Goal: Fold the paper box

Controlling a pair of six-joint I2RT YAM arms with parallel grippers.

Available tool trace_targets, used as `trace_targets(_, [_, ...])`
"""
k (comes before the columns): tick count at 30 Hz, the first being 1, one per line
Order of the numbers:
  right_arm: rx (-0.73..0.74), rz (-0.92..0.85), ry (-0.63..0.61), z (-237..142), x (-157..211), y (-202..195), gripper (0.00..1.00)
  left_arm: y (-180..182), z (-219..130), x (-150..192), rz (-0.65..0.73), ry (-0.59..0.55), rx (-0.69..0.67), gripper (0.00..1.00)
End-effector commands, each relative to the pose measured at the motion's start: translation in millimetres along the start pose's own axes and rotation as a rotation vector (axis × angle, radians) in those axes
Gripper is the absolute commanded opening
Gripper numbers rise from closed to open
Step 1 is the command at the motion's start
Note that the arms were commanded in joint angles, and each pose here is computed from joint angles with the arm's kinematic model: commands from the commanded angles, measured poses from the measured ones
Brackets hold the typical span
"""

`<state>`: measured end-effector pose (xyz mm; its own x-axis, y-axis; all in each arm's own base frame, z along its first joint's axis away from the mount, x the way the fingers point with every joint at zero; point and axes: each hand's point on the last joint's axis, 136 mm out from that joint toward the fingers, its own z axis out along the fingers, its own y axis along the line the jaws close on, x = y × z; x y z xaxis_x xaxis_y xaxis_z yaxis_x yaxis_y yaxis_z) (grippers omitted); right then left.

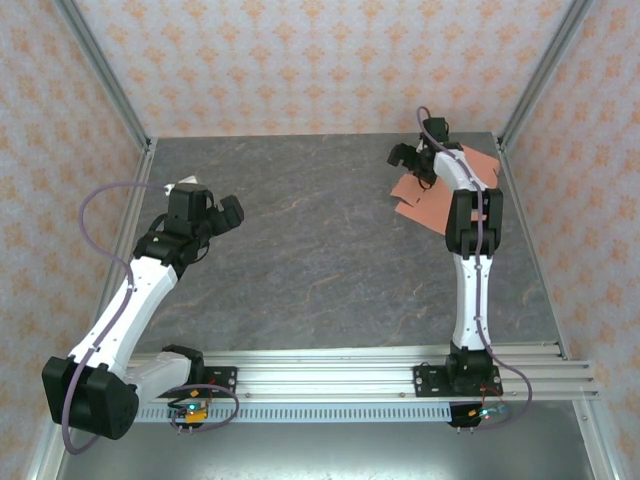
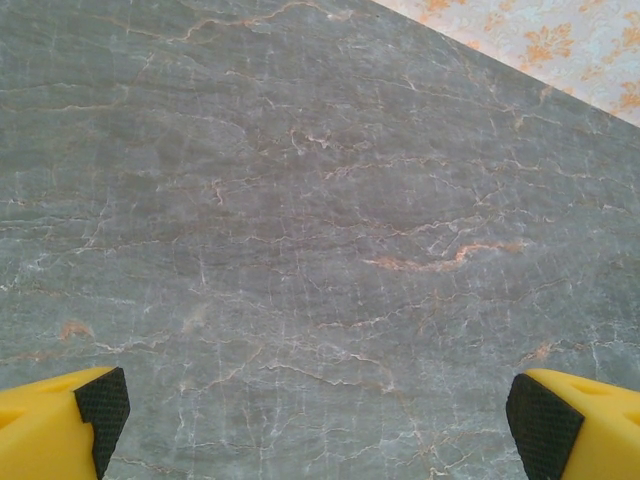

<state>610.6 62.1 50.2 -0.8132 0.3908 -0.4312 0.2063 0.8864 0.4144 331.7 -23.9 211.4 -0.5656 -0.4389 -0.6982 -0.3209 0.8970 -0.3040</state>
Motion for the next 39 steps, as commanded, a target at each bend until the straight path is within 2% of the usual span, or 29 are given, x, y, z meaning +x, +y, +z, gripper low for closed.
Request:
trace_targets(1, [-0.098,0.05,0.108,-6.5,41.4,28.9,1.0,-1.5,-0.9,-4.3,-0.024,-0.029,0.016,1.0])
trace_targets(6, [-0.196,0.056,0.152,-19.5,79.5,65.0,1.0,-8.4,10.5,0.0,-0.032,-0.009,0.045,1.0])
trace_targets(10, [-0.378,0.055,0.254,-36.3,111.7,115.6,1.0,-9.2,20.8,8.1,-0.02,0.027,0.043,1.0])
trace_targets(13, [-0.419,0.012,0.281,-52.0,134.0,142.6,1.0,-26.8,33.6,15.5,-0.021,0.069,0.128,1.0])
trace_targets(18, [-0.478,0.022,0.279,-89.6,146.7,162.6,1.0,-40.3,49.2,21.2,-0.008,0.061,0.131,1.0])
trace_targets(22, [-0.391,0.03,0.167,-126.1,126.5,128.7,1.0,-68.3,60.1,39.2,0.063,0.077,0.158,1.0])
trace_targets(25, [-0.195,0.127,0.083,-142.9,111.4,64.9,0.99,-82.5,69.3,54.5,0.112,0.1,0.124,0.99])
trace_targets(30, [0.028,0.229,-0.037,-162.2,118.9,-29.1,0.99,-120.7,76.3,70.1,0.192,0.102,0.176,0.99])
trace_targets(33, [0.16,0.318,-0.055,-166.0,130.7,-77.7,0.99,-133.9,85.0,77.5,0.192,0.136,0.178,0.99])
trace_targets(35, [0.22,0.33,-0.061,-162.2,140.0,-94.5,0.99,-137.2,91.5,80.5,0.169,0.156,0.167,0.99])
trace_targets(39, [0.218,0.296,-0.002,-145.1,150.5,-97.8,0.99,-131.4,101.2,84.0,0.135,0.172,0.112,0.99])
